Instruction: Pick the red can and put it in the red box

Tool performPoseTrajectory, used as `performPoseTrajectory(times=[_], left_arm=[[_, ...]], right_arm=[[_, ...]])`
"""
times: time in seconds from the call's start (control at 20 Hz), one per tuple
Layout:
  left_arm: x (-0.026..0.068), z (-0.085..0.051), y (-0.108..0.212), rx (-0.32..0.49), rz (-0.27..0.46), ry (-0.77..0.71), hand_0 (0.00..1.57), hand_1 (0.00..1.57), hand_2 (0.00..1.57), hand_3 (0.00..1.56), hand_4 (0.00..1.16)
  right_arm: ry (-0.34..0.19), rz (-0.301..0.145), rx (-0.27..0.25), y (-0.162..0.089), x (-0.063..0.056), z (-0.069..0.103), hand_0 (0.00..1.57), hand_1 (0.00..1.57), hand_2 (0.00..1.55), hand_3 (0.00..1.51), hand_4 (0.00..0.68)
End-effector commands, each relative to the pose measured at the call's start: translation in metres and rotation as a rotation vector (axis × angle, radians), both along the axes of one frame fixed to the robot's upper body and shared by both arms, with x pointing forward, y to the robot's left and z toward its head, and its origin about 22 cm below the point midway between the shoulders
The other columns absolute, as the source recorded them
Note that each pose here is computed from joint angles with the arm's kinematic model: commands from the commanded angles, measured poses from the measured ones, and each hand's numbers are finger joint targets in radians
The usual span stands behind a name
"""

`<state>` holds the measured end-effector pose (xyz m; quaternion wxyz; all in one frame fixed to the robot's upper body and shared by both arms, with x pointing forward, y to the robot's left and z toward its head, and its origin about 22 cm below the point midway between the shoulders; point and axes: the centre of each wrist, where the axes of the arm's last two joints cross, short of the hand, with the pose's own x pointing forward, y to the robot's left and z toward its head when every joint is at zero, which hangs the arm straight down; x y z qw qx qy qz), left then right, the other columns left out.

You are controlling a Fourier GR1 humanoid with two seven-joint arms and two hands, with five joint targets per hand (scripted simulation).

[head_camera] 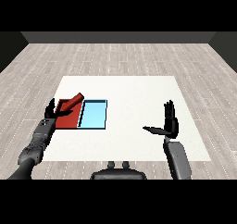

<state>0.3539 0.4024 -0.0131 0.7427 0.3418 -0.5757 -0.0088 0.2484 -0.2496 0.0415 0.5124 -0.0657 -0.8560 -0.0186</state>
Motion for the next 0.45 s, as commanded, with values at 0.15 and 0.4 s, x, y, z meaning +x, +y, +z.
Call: performPoseTrajectory(times=[0.15, 0.4], left_arm=[[0.0505, 0.054, -0.056, -0.295, -0.187, -0.678, 0.00, 0.00, 0.00, 0.00, 0.00], [0.0374, 0.014, -0.124, -0.456, -0.389, -0.795, 0.00, 0.00, 0.00, 0.00, 0.00]], right_arm=[[-0.027, 0.072, 0.043, 0.005, 0.002, 0.004, 0.00, 0.00, 0.00, 0.00, 0.000], [0.025, 0.190, 0.106, 0.019, -0.008, -0.020, 0.00, 0.00, 0.00, 0.00, 0.000]])
